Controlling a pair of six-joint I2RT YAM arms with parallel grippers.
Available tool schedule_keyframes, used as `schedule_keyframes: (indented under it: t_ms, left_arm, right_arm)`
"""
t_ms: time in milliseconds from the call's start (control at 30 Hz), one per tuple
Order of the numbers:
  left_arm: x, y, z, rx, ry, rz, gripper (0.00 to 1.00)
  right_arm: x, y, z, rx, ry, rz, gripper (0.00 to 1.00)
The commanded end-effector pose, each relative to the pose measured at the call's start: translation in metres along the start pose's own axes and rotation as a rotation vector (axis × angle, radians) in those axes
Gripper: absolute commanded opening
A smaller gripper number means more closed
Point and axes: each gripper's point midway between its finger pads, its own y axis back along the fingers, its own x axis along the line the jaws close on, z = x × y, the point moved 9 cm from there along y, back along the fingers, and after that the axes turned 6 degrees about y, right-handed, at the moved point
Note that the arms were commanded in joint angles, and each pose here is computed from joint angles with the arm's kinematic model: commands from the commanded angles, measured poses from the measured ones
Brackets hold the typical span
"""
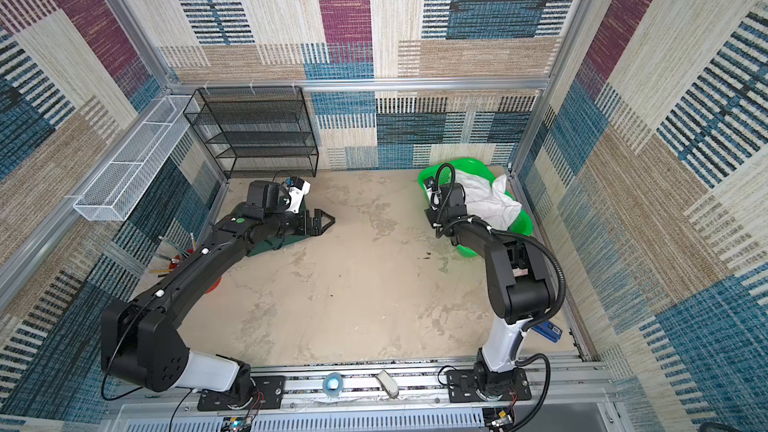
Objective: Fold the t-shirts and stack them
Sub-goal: 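Grasp the white shirt in the green basket with right gripper while left arm advances, then lift the white shirt out of the basket with the right gripper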
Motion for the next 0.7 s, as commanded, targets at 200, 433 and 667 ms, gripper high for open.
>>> schedule_keyframes:
  t_ms: [200,433,667]
  left_arm:
    - [-0.001,-0.008,-0.002,0.011,-0.013,-0.017,1.0]
    - [-0.002,-0.009,-0.001,0.008,-0.028,-0.015,1.0]
    - [-0.006,-0.008,-0.003,-0.011,-0.049,-0.034,1.0]
  right_arm:
    - [-0.058,-0.053,0.014,-0.003,-0.063,-0.17,0.03]
    - [-0.082,-0.082,0.015,0.023,-0.085,-0.199,0.04]
    - [-0.1,-0.086,0.019,0.022,-0.11,-0.236,0.05]
